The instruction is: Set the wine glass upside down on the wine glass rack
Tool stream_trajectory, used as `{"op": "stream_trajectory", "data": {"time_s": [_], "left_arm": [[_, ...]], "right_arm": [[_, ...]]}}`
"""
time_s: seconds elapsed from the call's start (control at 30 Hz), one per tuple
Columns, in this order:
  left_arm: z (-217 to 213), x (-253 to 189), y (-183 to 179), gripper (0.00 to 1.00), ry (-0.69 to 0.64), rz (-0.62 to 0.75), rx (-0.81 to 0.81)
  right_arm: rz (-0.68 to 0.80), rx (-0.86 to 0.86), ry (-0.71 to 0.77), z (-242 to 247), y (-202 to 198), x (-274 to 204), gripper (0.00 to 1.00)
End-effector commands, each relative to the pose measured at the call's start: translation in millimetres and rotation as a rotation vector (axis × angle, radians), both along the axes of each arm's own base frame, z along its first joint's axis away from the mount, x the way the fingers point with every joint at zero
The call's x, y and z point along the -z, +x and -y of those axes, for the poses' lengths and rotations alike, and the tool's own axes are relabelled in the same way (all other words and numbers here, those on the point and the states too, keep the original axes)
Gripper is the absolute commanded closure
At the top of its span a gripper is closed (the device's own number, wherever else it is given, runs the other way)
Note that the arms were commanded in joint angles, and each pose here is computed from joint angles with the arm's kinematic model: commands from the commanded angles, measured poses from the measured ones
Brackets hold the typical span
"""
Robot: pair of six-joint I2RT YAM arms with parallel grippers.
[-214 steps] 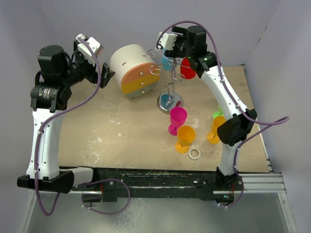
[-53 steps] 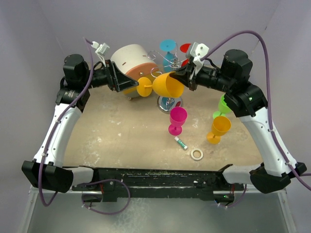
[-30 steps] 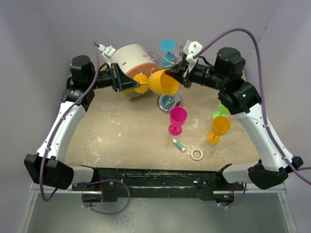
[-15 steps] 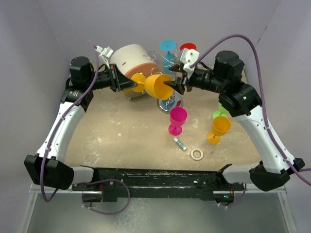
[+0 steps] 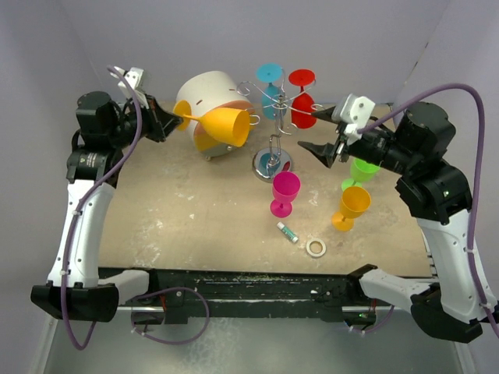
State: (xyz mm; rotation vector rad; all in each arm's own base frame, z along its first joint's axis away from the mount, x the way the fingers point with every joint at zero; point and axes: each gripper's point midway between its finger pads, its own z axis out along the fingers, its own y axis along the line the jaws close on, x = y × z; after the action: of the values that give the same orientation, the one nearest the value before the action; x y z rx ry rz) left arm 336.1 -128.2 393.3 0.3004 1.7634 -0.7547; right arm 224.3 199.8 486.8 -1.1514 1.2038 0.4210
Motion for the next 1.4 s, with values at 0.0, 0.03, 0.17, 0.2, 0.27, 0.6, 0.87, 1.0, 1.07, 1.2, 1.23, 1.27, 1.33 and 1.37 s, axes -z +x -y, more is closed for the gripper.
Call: {"op": "stream_trajectory", "data": {"time_s": [0.0,0.03,0.17,0.2,0.27,0.6,0.87,1.0,1.07,1.2,1.23,1.27,1.33,1.37], "left_arm": [[-49.1,-48.5,2.7,1.00,0.303,0.234,-0.201],[-55.2,-52.0,4.1,1.00,0.360,0.250,-0.223],[-64.3,-56.4,5.1,1.00,0.607,0.314,-0.261],[-69.0,-55.7,7.2,1.00,0.663,0.325,-0.278],[-72.1,-53.3,13.3,1.00,0.772,0.355,-0.287],[-34.8,-36.5,43.6,1.00,1.115,0.644,-0.033],[13.2,-36.1,66.0,1.00,1.183,0.827,0.204],[35.0,-32.5,71.6,1.00,1.214,0.924,0.315],[45.2,-30.7,73.0,1.00,1.213,0.966,0.360],[60.3,-31.9,78.6,1.00,1.223,1.029,0.400],[63.4,-32.4,80.3,1.00,1.223,1.039,0.404],[68.1,-34.9,81.0,1.00,1.218,1.054,0.405],[74.8,-37.4,81.8,1.00,1.207,1.071,0.415],[79.0,-34.9,82.9,1.00,1.202,1.071,0.427]], "right_arm": [[-0.089,0.138,0.166,15.1,25.0,-15.6,0.35],[-0.092,0.173,0.179,19.3,30.2,-16.8,0.35],[-0.085,0.316,0.209,38.0,48.6,-22.0,0.35],[-0.087,0.321,0.208,38.7,49.9,-21.2,0.35],[-0.088,0.314,0.202,38.3,50.3,-19.9,0.35],[-0.047,0.366,0.176,52.1,56.4,-22.2,0.35],[0.001,0.377,0.159,62.0,45.7,-23.8,0.34],[0.012,0.379,0.159,63.3,43.4,-27.8,0.34],[0.016,0.376,0.159,62.9,43.7,-28.6,0.34],[0.012,0.360,0.154,59.9,44.1,-26.3,0.34],[0.013,0.357,0.153,59.5,44.2,-26.3,0.34],[0.012,0.356,0.153,59.2,44.7,-26.0,0.34],[0.010,0.355,0.152,58.6,45.3,-25.3,0.34],[0.011,0.355,0.152,58.8,45.1,-25.4,0.34]]}}
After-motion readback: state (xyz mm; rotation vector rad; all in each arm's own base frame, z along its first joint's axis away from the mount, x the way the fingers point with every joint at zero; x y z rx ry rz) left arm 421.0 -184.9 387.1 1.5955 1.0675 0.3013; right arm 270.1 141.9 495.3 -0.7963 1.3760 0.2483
